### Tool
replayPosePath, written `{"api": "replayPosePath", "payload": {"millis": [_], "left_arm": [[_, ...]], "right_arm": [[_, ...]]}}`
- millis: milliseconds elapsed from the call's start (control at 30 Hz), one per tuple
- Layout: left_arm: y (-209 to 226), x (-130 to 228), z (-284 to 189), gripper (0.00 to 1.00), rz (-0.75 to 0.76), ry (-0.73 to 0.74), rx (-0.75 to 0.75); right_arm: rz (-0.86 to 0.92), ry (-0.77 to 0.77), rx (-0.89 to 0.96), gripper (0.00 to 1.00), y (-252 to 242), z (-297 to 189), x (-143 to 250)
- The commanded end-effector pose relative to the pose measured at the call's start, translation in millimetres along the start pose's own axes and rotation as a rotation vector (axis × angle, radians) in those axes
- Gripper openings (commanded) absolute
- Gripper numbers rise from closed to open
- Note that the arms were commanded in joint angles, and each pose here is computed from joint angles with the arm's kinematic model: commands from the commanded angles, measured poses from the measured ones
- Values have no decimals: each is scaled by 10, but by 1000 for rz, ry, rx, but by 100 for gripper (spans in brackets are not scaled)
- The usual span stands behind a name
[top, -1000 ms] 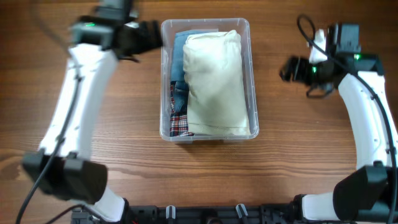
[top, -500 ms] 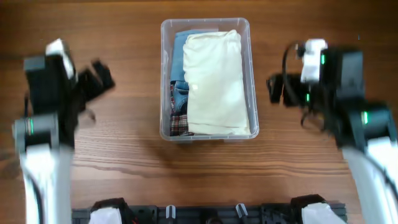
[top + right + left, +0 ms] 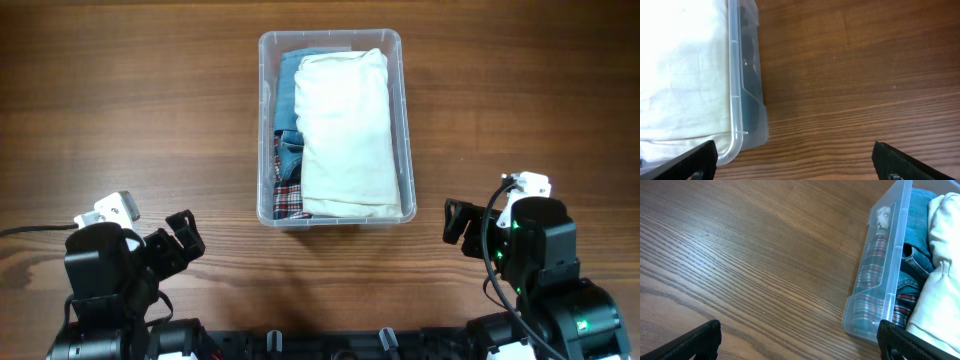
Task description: Pack container
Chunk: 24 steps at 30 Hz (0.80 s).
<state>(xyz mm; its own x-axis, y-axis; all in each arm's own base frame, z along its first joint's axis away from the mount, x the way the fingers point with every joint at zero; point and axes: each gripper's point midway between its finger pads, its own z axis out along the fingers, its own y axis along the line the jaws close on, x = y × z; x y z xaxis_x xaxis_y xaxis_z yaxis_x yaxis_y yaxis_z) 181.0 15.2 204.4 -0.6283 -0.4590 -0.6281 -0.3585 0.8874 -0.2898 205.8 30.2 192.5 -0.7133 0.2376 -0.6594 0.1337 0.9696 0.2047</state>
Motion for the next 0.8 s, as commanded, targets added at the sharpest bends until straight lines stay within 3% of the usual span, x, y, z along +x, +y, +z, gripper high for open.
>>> {"api": "replayPosePath", "payload": {"millis": [0, 167, 333, 567, 600, 633, 767], "left_arm": [[18, 19, 14, 100, 0, 4, -7], [18, 19, 14, 100, 0, 4, -7], [18, 19, 14, 100, 0, 4, -7], [17, 20, 14, 100, 0, 4, -7], [18, 19, 14, 100, 0, 4, -7], [18, 19, 14, 100, 0, 4, -7], [18, 19, 14, 100, 0, 4, -7]], "right_arm": [[11, 12, 29, 100, -40, 49, 17], [32, -89, 27, 100, -145, -153, -59], [-99, -458, -62, 100, -199, -411, -127], [-160, -887, -142, 100, -139, 52, -457], [-135, -900, -160, 100, -161, 208, -387], [-125, -819, -144, 100, -202, 347, -272], [-121, -797, -154, 100, -194, 390, -232]]}}
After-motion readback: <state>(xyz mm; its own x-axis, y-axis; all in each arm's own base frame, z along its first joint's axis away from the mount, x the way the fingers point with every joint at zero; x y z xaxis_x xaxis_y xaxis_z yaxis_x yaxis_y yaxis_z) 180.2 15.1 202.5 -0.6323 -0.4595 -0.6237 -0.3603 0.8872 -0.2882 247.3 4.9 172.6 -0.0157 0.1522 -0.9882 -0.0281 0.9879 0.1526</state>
